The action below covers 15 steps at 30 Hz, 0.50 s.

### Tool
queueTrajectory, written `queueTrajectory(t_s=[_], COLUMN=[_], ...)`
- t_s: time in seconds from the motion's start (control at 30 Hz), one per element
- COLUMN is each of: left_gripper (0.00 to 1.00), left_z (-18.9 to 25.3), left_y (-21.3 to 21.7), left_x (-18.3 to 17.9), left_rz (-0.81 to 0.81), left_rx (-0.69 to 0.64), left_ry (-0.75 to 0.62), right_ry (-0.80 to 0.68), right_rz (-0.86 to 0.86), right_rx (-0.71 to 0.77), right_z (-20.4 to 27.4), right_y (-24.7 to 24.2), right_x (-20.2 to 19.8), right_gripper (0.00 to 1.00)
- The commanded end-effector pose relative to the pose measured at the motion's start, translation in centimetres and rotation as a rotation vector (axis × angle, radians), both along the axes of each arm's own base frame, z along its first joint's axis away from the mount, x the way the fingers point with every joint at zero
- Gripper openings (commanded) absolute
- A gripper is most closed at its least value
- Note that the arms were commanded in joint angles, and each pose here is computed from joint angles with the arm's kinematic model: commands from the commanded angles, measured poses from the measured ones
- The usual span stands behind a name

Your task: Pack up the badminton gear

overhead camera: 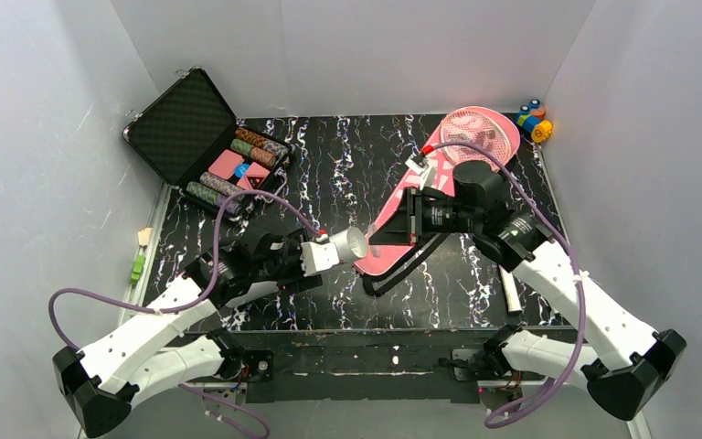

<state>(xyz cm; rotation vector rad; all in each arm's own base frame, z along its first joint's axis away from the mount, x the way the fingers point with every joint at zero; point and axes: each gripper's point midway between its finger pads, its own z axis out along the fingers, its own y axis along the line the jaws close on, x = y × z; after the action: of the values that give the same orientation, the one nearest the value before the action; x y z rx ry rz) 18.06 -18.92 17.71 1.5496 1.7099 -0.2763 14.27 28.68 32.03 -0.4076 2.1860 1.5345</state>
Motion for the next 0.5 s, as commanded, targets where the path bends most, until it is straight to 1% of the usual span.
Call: queueTrajectory(t_s=[0.0, 0.47], left_gripper=[0.47, 0.47], left_z=[2.2, 2.4], left_y=[-0.6, -0.5], left_x=[0.5, 0.6], left_rz=[-0.007, -0.007], left_rx=[-0.048, -0.052], left_ry=[-0.043, -0.050], right_ry=[-0.091, -0.027], right_rz=[0.120, 0.150], right_rx=[0.139, 0.081], right_z=[4.5, 1.8], right_y=[1.7, 3.3], right_x=[-0.8, -0.4], right_gripper=[0.01, 0.01])
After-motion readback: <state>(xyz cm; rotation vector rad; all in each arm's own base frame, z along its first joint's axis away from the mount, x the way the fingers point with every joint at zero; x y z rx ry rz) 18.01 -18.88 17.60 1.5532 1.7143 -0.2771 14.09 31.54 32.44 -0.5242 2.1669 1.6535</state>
